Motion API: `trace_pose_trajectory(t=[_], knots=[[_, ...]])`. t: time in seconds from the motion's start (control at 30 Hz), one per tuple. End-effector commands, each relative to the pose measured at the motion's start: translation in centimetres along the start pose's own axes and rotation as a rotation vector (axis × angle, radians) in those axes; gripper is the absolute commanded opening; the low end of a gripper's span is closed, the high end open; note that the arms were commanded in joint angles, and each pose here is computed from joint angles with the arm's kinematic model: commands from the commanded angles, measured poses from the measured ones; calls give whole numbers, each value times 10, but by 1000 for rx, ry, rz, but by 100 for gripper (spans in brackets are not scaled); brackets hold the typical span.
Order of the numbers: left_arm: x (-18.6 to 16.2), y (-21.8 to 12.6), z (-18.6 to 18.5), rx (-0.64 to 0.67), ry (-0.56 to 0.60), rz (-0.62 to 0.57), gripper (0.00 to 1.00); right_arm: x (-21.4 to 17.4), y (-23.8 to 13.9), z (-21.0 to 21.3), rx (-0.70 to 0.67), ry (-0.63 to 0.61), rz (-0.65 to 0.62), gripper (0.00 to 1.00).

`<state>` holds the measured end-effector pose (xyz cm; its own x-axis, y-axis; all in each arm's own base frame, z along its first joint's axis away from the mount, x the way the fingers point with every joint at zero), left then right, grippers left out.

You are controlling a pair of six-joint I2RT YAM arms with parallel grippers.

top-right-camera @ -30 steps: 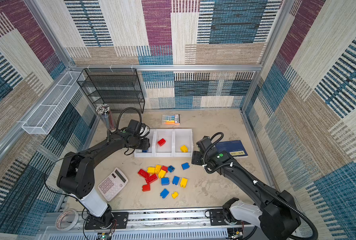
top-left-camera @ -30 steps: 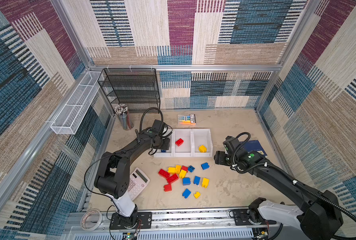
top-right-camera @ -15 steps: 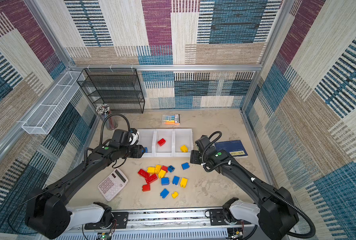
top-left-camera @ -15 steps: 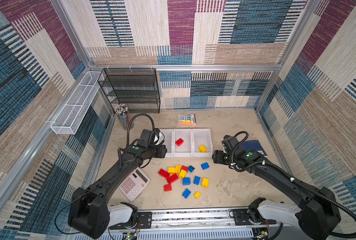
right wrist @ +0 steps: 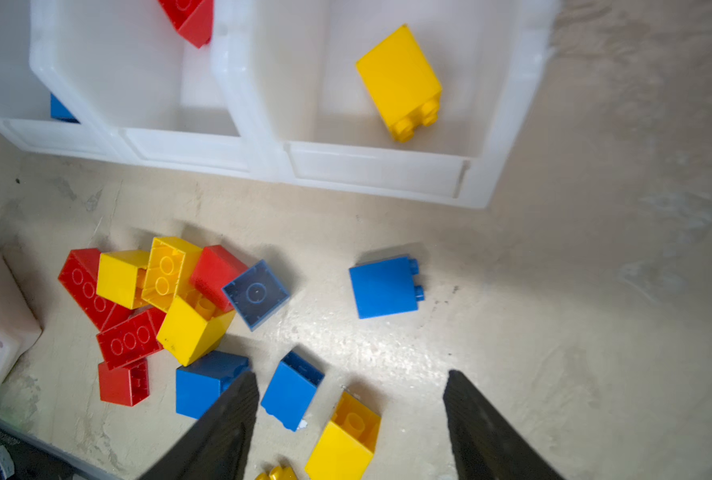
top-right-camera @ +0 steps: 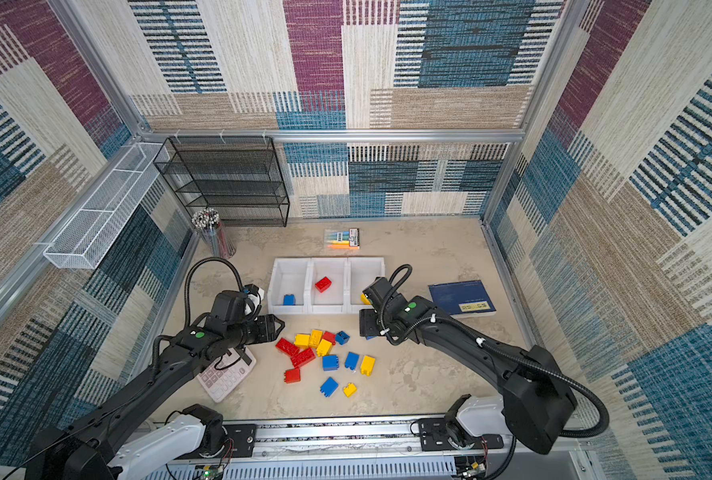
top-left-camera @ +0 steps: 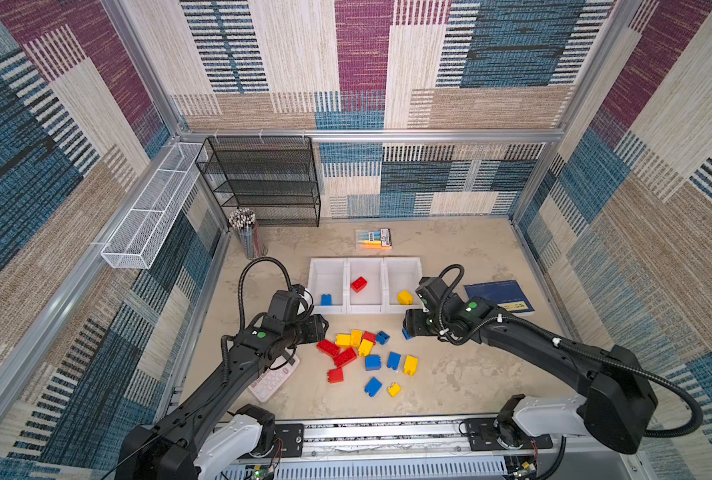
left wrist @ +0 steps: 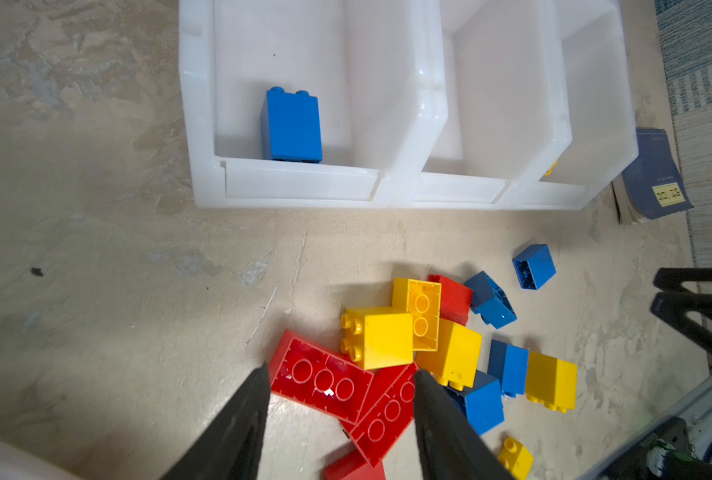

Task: Sort the legos into containers by color
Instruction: 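Move the left gripper back over the pile while the right gripper reaches toward the bricks, then lower the right gripper onto a yellow brick in the pile and close it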

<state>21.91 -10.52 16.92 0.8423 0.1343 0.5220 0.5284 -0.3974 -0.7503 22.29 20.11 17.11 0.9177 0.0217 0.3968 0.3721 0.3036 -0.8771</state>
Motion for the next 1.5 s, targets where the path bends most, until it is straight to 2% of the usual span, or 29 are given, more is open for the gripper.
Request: trace_pose_trajectory(t=[0.0, 0.23, 0.37, 0.63, 0.93, 1.13, 1.47], knots=[[1, -1, -1, -16, -18, -11, 58, 2, 9, 23, 37, -29, 4, 73], [-6, -5, 4, 13, -34, -8, 58, -7, 27, 76, 58, -139, 54, 71], [-10, -8, 7, 25, -52, -13, 59, -12, 41, 89, 15, -127, 71, 68], [-19, -12, 10, 33, -57, 3, 59, -16, 64, 112, -26, -147, 96, 67], [-26, -16, 14, 40, -60, -5, 59, -30, 74, 108, -83, -161, 140, 67], [-26, -16, 13, 34, -63, -2, 59, -32, 79, 110, -74, -164, 154, 67], [-29, -14, 13, 24, -66, 13, 59, -34, 87, 111, -85, -178, 172, 56]])
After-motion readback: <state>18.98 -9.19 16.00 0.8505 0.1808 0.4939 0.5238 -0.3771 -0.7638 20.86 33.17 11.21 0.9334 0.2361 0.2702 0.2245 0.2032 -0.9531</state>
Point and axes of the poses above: each gripper's point midway between its finger pads, its own y axis out along the fingers, its own z axis along the line the jaws close on, x = y × z, the point moved 7 cm from there along -y, back along the fingers, and after that the axes turned 1 degree about y, right-handed, at the moved point
